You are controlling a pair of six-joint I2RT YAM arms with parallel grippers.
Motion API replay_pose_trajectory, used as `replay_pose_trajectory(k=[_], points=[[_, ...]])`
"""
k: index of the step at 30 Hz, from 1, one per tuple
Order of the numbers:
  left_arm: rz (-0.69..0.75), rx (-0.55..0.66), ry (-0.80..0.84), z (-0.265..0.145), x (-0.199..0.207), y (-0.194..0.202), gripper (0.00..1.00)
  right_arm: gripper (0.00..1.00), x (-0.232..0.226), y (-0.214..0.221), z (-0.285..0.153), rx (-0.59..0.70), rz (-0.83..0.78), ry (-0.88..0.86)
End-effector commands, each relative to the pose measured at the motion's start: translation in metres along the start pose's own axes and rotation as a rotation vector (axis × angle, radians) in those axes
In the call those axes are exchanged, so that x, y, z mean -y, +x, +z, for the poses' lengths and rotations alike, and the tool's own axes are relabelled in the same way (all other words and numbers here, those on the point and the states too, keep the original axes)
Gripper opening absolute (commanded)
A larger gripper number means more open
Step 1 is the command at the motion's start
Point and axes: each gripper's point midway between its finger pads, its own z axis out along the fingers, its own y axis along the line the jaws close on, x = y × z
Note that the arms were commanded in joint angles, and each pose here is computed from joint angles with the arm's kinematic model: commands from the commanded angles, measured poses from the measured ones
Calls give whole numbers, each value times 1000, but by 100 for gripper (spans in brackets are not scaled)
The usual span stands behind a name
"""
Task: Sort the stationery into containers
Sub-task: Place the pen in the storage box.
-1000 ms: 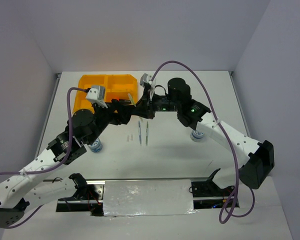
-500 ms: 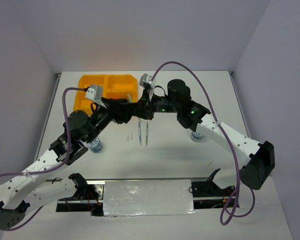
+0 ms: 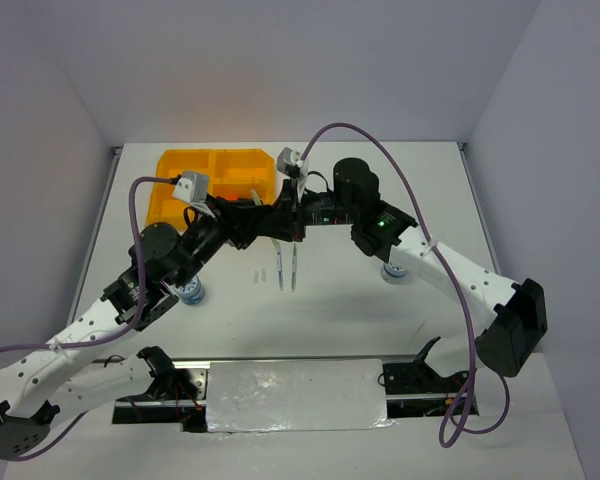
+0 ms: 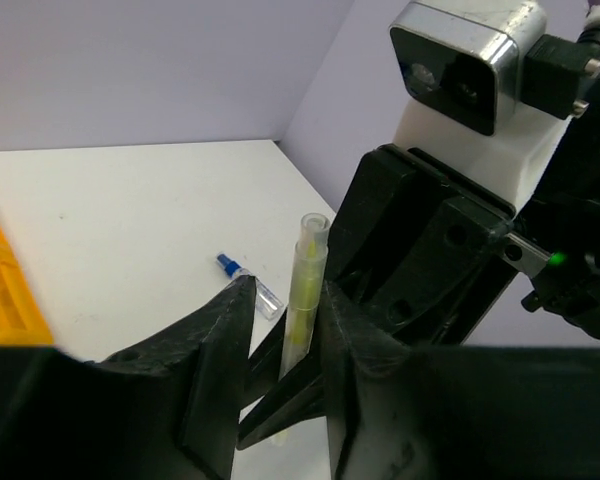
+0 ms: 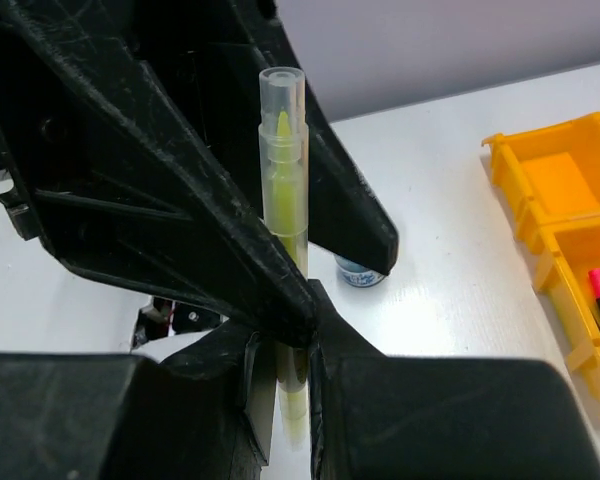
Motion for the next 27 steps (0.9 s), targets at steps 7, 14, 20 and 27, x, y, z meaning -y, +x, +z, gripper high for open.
replay_pose_trajectory(k=[7, 14, 20, 27], points=[[-8, 28, -85, 18, -13, -6, 0, 31, -10, -14, 5, 58, -39, -30], [-127, 147, -408, 28, -80, -28, 0, 100, 69, 2, -60, 171, 116, 447], [-218, 237, -571, 68, -166, -42, 0, 100, 84, 22, -133, 272, 181, 759], [-247, 404, -521, 143, -244, -58, 0, 100, 59, 37, -153, 290, 173, 751]])
